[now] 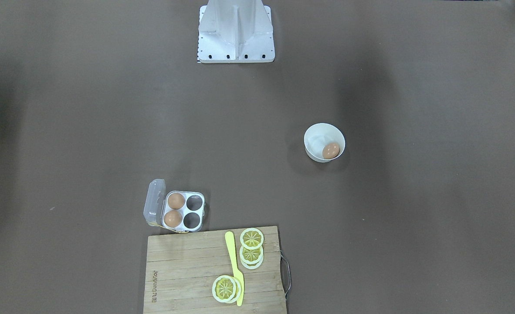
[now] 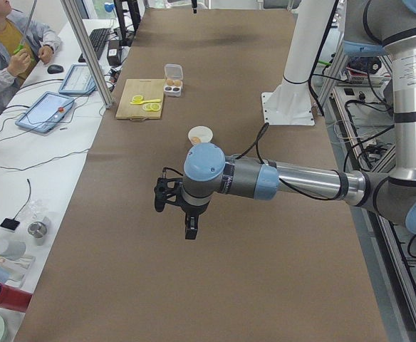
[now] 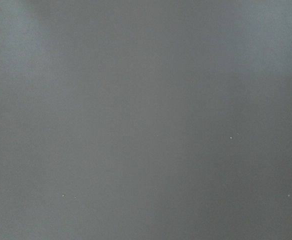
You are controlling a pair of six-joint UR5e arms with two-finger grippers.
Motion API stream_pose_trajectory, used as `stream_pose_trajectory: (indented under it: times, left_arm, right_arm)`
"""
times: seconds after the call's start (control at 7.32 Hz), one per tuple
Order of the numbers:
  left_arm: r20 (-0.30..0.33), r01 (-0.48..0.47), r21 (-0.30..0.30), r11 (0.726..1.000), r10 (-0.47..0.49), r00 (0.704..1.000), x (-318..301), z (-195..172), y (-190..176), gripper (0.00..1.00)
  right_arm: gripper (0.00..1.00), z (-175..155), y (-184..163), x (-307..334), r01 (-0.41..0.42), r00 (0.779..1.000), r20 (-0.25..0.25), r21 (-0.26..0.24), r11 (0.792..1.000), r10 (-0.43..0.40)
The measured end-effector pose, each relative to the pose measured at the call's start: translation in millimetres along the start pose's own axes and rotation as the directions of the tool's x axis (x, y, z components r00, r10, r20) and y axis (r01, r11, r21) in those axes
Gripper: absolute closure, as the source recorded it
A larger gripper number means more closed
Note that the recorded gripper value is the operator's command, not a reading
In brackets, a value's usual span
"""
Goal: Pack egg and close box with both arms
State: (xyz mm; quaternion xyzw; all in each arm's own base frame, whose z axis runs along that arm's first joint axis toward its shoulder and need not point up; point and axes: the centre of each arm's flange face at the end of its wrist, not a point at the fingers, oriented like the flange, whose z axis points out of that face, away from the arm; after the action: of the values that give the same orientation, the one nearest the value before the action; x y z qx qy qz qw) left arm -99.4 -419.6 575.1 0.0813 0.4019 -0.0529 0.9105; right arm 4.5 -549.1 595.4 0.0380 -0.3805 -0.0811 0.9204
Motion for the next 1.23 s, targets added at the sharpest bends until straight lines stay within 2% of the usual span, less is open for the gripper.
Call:
stream_pose_trajectory:
  times: [0.41, 0.82, 1.23]
  left_arm:
    - [0.000, -0.011, 0.000, 1.000, 0.011, 1.000, 1, -1, 7, 0.02]
    - [-0.009, -0.001, -0.007, 1.000, 0.001, 1.000, -2, 1, 15, 0.02]
    - [-0.038, -0.028, 0.015, 1.000, 0.028, 0.999, 10, -7, 17, 0.02]
  right_arm:
    - [0.00, 0, 2, 7, 0.002, 0.999, -0.052, -0.006, 1.000, -0.002]
    - [0.00, 3, 6, 10, -0.008, 0.999, -0.052, -0.009, 1.000, 0.007]
    - [0.00, 5, 9, 12, -0.013, 0.999, -0.048, -0.011, 1.000, 0.012]
